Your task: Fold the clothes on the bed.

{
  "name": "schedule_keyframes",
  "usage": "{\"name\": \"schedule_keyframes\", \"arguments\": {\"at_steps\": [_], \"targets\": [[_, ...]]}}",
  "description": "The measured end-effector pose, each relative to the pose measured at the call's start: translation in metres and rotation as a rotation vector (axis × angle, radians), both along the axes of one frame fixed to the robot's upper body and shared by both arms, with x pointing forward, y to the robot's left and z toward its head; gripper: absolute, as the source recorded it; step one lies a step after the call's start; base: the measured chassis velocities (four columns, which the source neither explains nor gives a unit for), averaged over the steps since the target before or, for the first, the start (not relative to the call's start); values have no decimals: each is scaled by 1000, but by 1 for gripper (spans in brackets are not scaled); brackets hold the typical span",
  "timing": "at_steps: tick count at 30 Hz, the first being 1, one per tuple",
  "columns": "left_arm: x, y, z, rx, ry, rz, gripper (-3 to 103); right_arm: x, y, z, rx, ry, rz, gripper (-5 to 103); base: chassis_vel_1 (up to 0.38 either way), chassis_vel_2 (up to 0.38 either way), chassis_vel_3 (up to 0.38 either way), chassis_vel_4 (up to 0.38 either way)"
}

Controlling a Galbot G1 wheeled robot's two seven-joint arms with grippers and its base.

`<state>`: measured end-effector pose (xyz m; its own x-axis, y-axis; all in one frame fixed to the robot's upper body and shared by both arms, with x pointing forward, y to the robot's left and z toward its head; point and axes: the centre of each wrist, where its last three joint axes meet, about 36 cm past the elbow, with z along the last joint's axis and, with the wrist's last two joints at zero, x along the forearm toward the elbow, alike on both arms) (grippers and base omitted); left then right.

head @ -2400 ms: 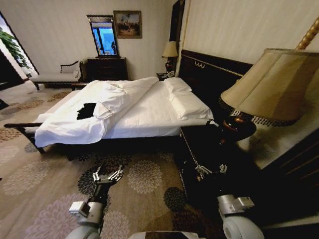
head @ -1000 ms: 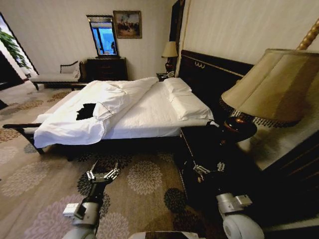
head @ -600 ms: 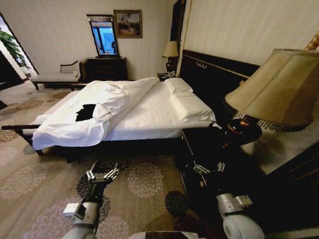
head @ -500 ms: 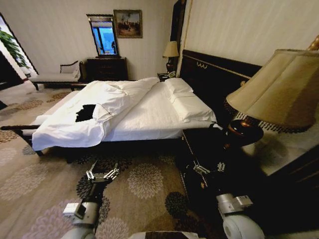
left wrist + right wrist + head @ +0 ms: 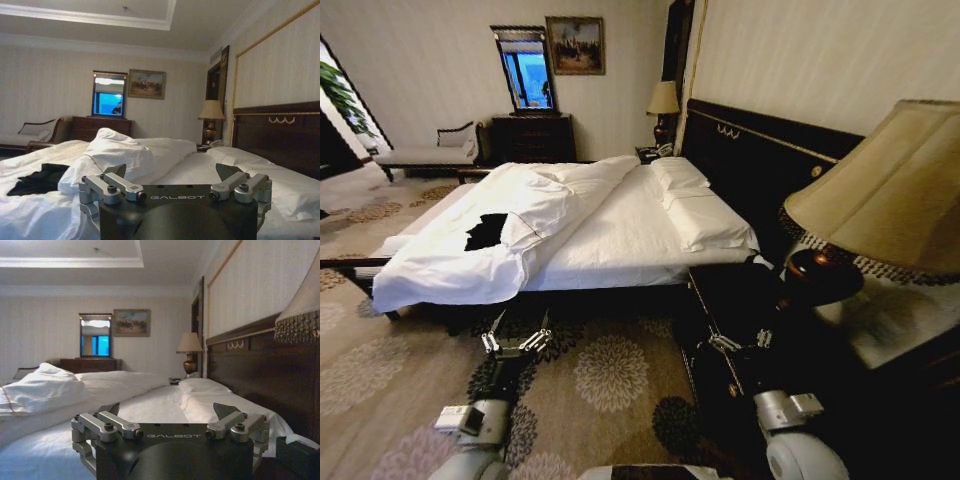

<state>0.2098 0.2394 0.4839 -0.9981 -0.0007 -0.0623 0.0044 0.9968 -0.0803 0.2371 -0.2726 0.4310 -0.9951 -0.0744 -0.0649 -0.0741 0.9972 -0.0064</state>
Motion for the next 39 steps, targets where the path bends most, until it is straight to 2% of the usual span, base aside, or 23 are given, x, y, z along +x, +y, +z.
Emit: {"name": "schedule_keyframes", "arguments": {"at_steps": [9,16,21,26,31,39], "targets": [[2,0,-5,-3,4,-2,100,5,-8,-3,-19,28,-60,100,-63,83,66,-82],[4,4,-8,26,4,12,100,12,-20,1,-106,-3,-54,100,-88,71,89,-77],[0,1,-11,25,10,-1,100,15,-23,4,-87,-9,-54,100,-85,77,82,-86],[-6,-4,-14,-50,41,-14,100,12,-16,3,-31,3,-42,100,-59,75,86,-72],[-6,-2,-15,-20,33,-7,100,11,-14,2,-33,4,-39,100,-68,73,71,-78],[-8,-2,-17,-15,31,-10,100,10,-11,-1,-30,8,-40,100,-98,93,98,-111]]}}
